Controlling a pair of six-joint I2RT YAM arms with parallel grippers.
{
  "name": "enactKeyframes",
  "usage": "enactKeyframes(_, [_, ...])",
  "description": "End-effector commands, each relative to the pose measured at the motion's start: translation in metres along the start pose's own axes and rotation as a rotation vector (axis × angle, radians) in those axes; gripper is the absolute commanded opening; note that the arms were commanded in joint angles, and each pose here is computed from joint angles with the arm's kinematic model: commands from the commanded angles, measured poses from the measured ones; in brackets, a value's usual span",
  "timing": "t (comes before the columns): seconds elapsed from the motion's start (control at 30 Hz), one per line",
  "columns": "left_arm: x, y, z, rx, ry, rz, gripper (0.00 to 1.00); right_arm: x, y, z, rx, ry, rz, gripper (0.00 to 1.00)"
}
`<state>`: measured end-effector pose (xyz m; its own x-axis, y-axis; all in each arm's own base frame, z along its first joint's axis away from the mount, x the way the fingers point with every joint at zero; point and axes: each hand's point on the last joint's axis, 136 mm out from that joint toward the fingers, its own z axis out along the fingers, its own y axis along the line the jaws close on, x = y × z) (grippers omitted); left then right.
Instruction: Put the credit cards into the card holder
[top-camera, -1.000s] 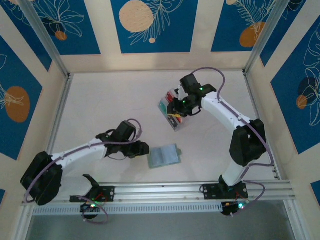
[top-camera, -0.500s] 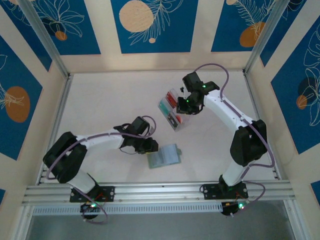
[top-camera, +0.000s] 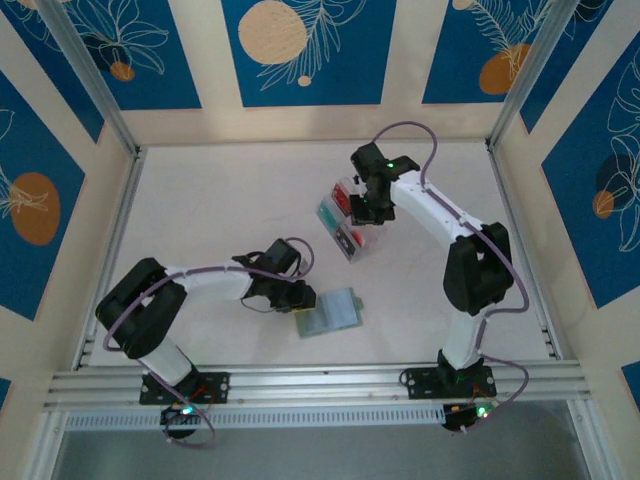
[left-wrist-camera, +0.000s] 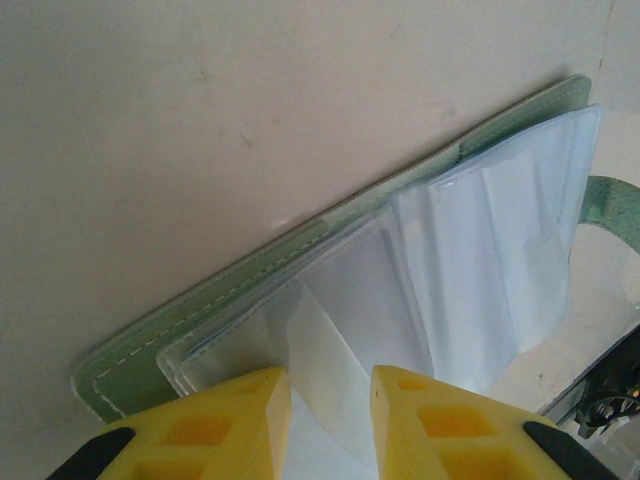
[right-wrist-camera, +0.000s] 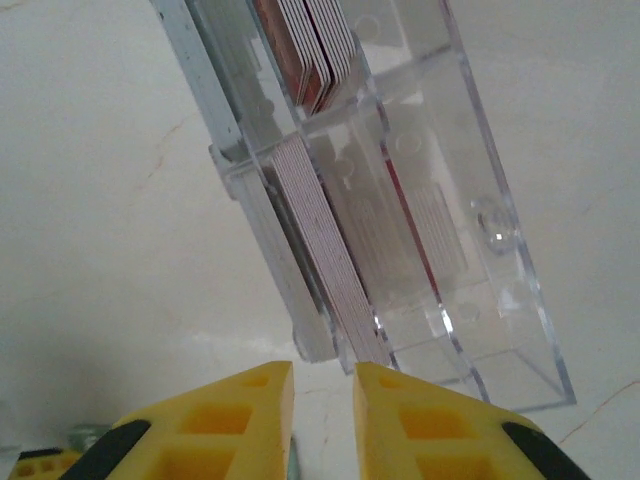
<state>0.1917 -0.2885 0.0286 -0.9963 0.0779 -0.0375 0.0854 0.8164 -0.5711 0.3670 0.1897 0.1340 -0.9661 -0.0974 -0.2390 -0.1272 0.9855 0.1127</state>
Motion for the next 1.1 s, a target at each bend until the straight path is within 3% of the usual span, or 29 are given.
enactKeyframes(0.0, [0.011,0.012,0.004,-0.032,0.024,-0.004,0.28,0.000,-0.007,0.009,0.131,0.024,-0.082,0.27])
enactKeyframes(0.67, [0.014,0.013,0.002,-0.013,0.016,-0.019,0.28,-0.004,-0.016,0.046,0.505,0.010,-0.284,0.34])
enactKeyframes(1.07, [0.016,0.015,0.004,-0.007,0.019,-0.028,0.28,-0.014,-0.002,0.022,0.472,-0.072,-0.301,0.40])
